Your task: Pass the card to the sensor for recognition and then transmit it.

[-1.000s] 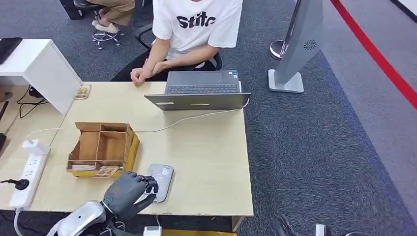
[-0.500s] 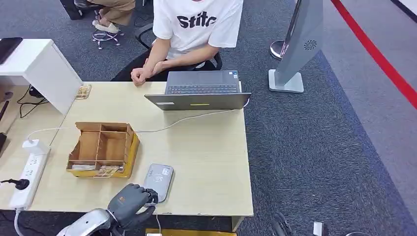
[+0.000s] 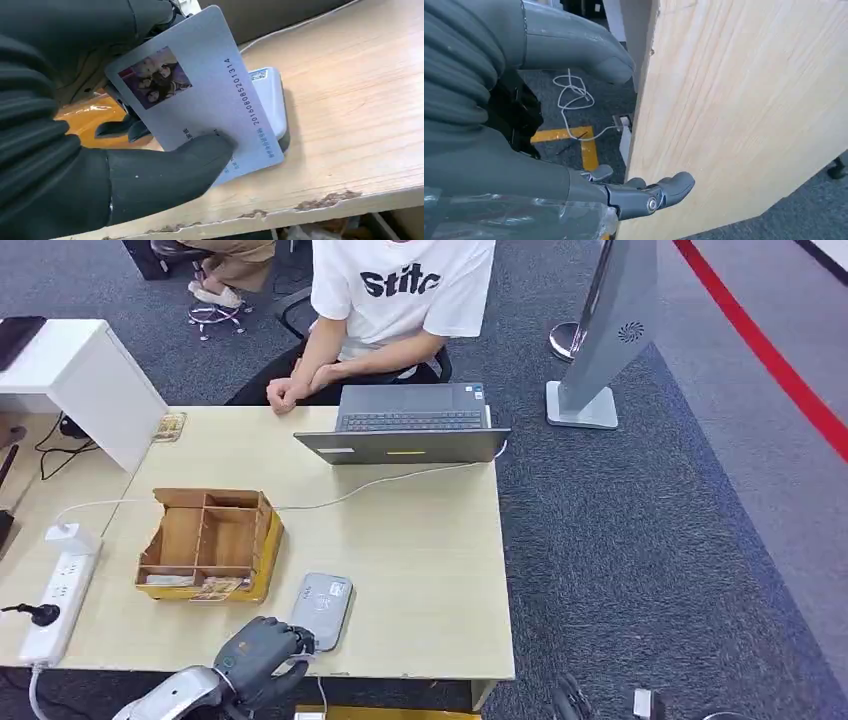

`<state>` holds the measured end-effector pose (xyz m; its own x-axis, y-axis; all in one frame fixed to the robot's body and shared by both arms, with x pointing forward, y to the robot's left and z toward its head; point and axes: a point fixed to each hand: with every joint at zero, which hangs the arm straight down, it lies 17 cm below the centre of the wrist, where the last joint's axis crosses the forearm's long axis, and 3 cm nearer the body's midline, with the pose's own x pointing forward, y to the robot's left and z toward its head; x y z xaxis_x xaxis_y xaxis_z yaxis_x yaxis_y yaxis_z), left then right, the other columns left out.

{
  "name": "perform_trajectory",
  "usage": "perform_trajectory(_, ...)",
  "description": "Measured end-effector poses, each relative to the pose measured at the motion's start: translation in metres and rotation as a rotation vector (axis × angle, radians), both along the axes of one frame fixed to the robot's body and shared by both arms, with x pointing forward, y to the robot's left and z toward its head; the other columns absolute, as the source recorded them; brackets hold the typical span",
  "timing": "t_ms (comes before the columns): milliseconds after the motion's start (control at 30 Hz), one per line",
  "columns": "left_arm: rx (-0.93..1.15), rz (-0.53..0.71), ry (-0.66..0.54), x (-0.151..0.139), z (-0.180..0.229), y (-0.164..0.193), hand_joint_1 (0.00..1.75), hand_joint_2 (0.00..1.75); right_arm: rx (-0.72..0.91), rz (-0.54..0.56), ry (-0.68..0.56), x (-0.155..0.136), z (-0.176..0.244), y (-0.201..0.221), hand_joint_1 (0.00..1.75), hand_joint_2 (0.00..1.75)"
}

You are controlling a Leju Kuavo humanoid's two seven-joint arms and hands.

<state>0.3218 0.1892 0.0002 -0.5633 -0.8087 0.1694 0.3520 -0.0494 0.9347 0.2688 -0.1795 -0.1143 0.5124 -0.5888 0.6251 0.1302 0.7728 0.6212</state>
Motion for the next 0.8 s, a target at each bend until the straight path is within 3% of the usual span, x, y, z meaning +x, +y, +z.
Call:
perform_trajectory(167,-0.118,0.011,-0.171,0.022,0.047,-0.016,1.75,1.75,0.018,-0.009,-0.043,-0.003,0.003,-0.004,0.00,1.75)
perform_trajectory(333,-0.133,0.087,-0.378,0.100,0.145,-0.007,1.75,1.75,0.022,-0.018,-0.035,-0.004,0.001,-0.007,0.00,1.75)
perform_trajectory(433,-0.145,0.119,-0.459,0.129,0.189,0.003,1.75,1.75,0.025,-0.015,-0.026,-0.006,-0.001,-0.008,0.00,1.75)
perform_trajectory(600,-0.156,0.163,-0.542,0.152,0.231,0.015,1.75,1.75,0.025,-0.005,-0.022,-0.007,-0.002,-0.006,0.00,1.75)
perform_trajectory(800,-0.167,0.175,-0.572,0.158,0.246,0.017,1.75,1.75,0.023,0.002,-0.019,-0.008,-0.003,-0.005,0.00,1.75)
